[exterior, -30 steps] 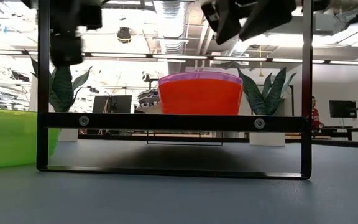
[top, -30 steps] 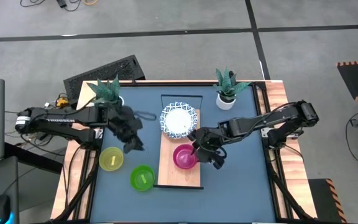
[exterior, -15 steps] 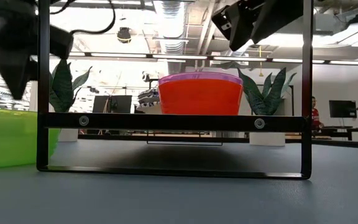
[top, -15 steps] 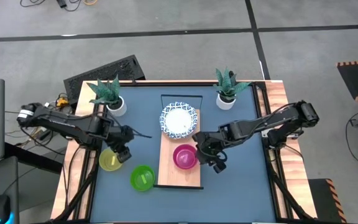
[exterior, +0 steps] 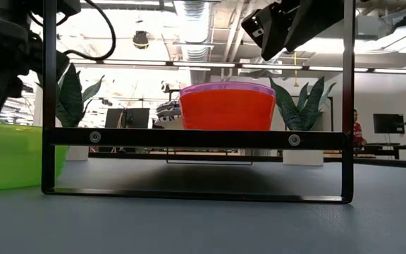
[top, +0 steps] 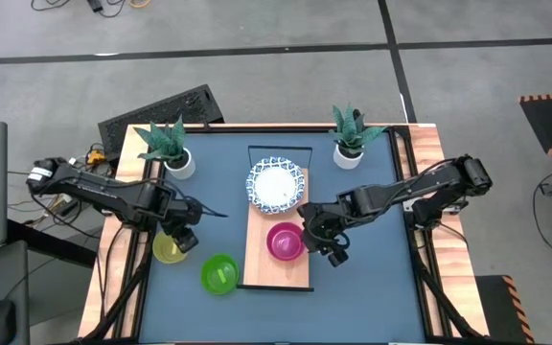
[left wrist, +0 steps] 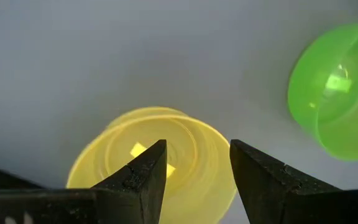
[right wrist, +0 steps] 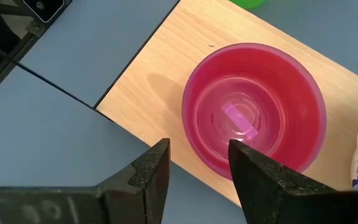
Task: Place and stack bowls onto a shelf
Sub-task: Stack the yellow bowl on top of the purple bowl on the shelf
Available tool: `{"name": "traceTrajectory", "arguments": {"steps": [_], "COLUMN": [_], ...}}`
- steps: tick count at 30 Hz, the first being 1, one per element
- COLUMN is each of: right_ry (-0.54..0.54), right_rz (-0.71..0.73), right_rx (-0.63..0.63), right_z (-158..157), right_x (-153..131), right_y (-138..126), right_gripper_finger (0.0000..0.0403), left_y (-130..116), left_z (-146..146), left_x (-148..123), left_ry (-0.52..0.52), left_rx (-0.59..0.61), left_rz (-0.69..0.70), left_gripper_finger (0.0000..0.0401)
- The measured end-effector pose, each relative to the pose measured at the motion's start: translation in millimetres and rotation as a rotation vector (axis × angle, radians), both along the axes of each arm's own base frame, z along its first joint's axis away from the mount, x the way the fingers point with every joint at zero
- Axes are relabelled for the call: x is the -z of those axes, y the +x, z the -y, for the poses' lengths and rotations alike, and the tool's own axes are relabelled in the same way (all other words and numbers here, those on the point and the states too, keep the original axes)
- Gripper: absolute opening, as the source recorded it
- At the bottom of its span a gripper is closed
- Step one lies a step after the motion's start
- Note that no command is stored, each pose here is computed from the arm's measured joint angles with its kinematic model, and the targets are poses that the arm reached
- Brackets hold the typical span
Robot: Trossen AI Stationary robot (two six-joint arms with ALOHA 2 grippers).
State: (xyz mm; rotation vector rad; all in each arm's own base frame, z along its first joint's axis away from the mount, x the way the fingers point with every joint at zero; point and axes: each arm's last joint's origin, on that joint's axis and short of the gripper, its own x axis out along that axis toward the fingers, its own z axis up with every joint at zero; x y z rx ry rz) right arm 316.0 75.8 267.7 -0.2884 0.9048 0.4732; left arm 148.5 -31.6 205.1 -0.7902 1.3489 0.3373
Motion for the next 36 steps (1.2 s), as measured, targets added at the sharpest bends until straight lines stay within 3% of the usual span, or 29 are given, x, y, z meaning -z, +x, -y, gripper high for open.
{"name": "traceTrajectory", "arguments": {"steps": [5, 8, 25, 31, 36], "right_ry": [0.0, -0.001, -0.008, -0.009, -0.009], "right_rz": [-0.002, -0.007, -0.016, -0.022, -0.032], "right_rx": [0.001, 0.0, -0.007, -0.009, -0.012], "right_z": [0, 0, 0, 0, 0], "right_x": [0, 0, 1, 1, 2], "right_y": [0, -1, -1, -2, -3], "right_gripper_finger": [0.0188, 0.0188, 0.0188, 0.0188, 0.0188], "left_y": [-1, -1, 14, 18, 18], "left_z": [10, 19, 58, 61, 61], "left_x": [1, 1, 26, 36, 37], "left_ry": [-0.054, -0.08, -0.046, -0.004, 0.0], "left_rx": [-0.201, -0.247, -0.252, -0.214, -0.202], "left_rz": [-0.064, -0.075, -0.13, -0.174, -0.172], "left_gripper_finger": [0.016, 0.016, 0.0157, 0.0116, 0.0043]}}
